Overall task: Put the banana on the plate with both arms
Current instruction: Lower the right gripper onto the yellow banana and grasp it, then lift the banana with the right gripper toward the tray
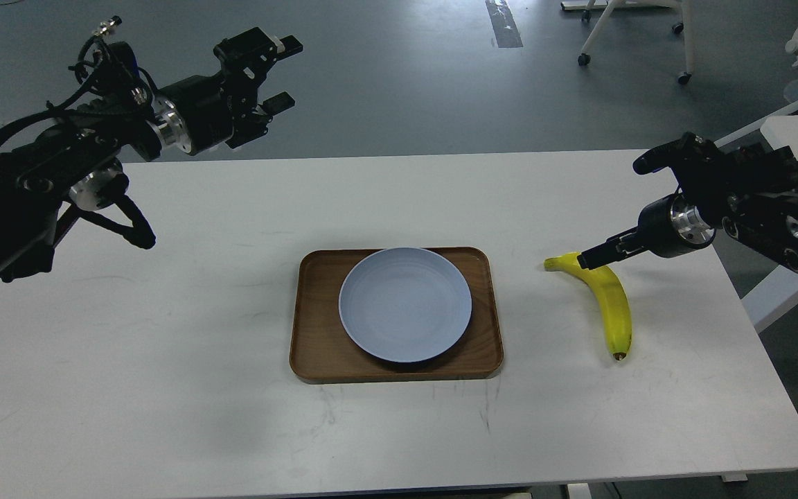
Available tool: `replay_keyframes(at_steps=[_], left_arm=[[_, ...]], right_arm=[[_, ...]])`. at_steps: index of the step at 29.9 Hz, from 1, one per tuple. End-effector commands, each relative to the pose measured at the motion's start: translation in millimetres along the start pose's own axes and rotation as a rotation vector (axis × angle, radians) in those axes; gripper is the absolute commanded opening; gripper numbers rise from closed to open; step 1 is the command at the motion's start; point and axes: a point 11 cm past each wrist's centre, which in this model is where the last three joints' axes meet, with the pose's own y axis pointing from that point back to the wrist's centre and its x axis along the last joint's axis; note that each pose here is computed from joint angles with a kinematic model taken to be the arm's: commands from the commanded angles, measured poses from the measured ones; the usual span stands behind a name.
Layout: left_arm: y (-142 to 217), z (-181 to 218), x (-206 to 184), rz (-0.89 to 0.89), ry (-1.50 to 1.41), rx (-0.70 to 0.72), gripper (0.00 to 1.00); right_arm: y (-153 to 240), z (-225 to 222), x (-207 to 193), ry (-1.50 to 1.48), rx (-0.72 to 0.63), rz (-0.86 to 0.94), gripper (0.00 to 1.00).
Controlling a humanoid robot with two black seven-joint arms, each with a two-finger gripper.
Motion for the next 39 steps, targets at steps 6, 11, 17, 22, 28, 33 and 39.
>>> replay_keyframes(at_steps=[6,11,17,22,28,33,39], left_arm=[[1,0,1,0.003,-0.001,0.000,0.98],[1,0,1,0.003,-0.001,0.001,0.98],[1,0,1,0.002,-0.001,0.001,0.98],[0,0,0,-0.001,0.000,0.000,0.98],[-1,0,-2,-0.004,0.002,-0.001,0.98],[-1,0,-1,-0.002,0.001,-0.001,0.98],[-3,0,-4,-0.009,0.004,-0.005,0.98]], right_arm=[[-19,-5,-12,0.013,-0.010,-0.043,1.00],[-27,-12,-16,0.025,0.000,-0.064,0.97],[-28,-8,-26,0.041,-0.017,-0.101,0.65],[-26,-6,-25,0.043,-0.022,-0.099,0.16],[-22,-6,-20,0.044,-0.021,-0.088,0.07],[23,-4,37,0.036,-0.022,0.065,0.07],[53,-39,88,0.091,0.047,0.172,0.08]])
